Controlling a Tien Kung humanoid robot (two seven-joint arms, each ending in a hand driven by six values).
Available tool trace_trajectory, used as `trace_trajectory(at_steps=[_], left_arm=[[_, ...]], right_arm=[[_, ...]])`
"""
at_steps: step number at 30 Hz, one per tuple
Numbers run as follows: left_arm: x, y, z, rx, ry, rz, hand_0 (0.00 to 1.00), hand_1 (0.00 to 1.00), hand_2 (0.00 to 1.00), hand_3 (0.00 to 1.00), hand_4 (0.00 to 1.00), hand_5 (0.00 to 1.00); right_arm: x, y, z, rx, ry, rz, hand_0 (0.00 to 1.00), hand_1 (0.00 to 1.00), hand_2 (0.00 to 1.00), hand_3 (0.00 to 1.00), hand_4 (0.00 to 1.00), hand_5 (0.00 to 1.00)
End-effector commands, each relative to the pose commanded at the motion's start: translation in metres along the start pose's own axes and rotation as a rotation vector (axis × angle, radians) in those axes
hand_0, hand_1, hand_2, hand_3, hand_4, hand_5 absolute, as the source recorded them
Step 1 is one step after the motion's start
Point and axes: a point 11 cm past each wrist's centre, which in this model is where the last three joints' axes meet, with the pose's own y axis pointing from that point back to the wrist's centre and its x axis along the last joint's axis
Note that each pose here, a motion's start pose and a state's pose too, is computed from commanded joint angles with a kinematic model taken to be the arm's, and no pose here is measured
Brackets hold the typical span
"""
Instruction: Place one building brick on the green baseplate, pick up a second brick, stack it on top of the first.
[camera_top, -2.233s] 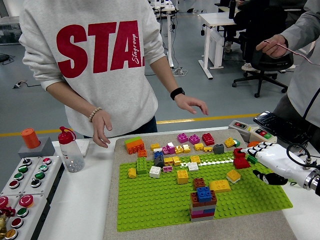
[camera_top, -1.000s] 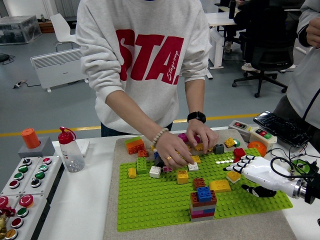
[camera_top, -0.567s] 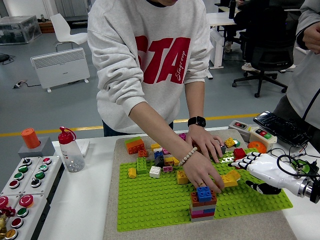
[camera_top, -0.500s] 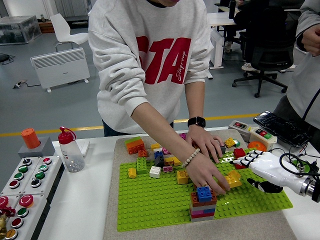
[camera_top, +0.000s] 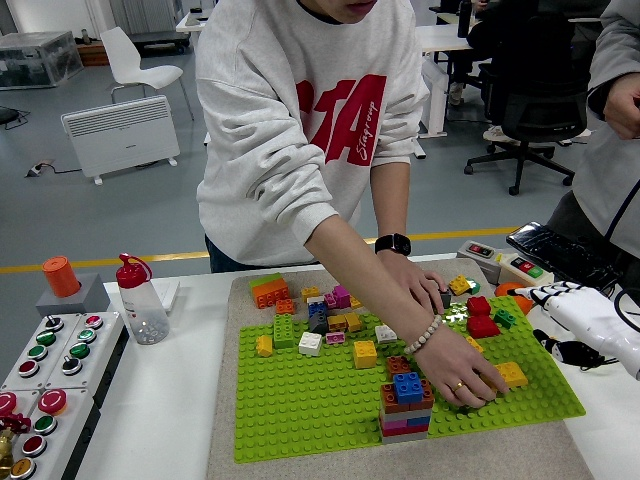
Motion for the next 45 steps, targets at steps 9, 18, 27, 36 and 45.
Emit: trace_trajectory(at_steps=[9,18,27,36,45], left_arm=[[0.0,-0.001,-0.006,0.01,-0.003,0.002,0.665,0.686,0.699,0.578,0.299,0.998],[0.0,-0.001,-0.01,0.02,-0.012,0.002,0.664,0.687,0.699,0.576,0.299,0.998],[0.0,-0.001,-0.01,0.018,-0.007,0.002,0.664,0.686,0.699,0.576,0.298,0.998],[0.0,-0.001,-0.007,0.015,-0.007,0.0,0.664,0.686,0.699,0.575,0.298,0.998],[-0.001,-0.001,-0.007,0.017,-0.011,-0.002,0.664,0.686,0.699,0.576,0.297,0.998]], right_arm=[[-0.005,0.013,0.003,-0.151,-0.186,-0.049,0.797,0.76,0.808,0.832,0.538,0.041],[-0.015,0.011,-0.025,-0.13,-0.285,-0.091,0.782,0.755,0.778,0.784,0.682,0.239],[-0.031,0.005,-0.04,-0.076,-0.136,-0.151,0.792,0.75,0.76,0.747,0.731,0.292],[-0.044,0.0,-0.045,-0.051,-0.044,-0.217,0.799,0.755,0.778,0.768,0.741,0.307],[-0.049,-0.007,-0.042,-0.069,-0.029,-0.222,0.801,0.762,0.807,0.807,0.738,0.326]])
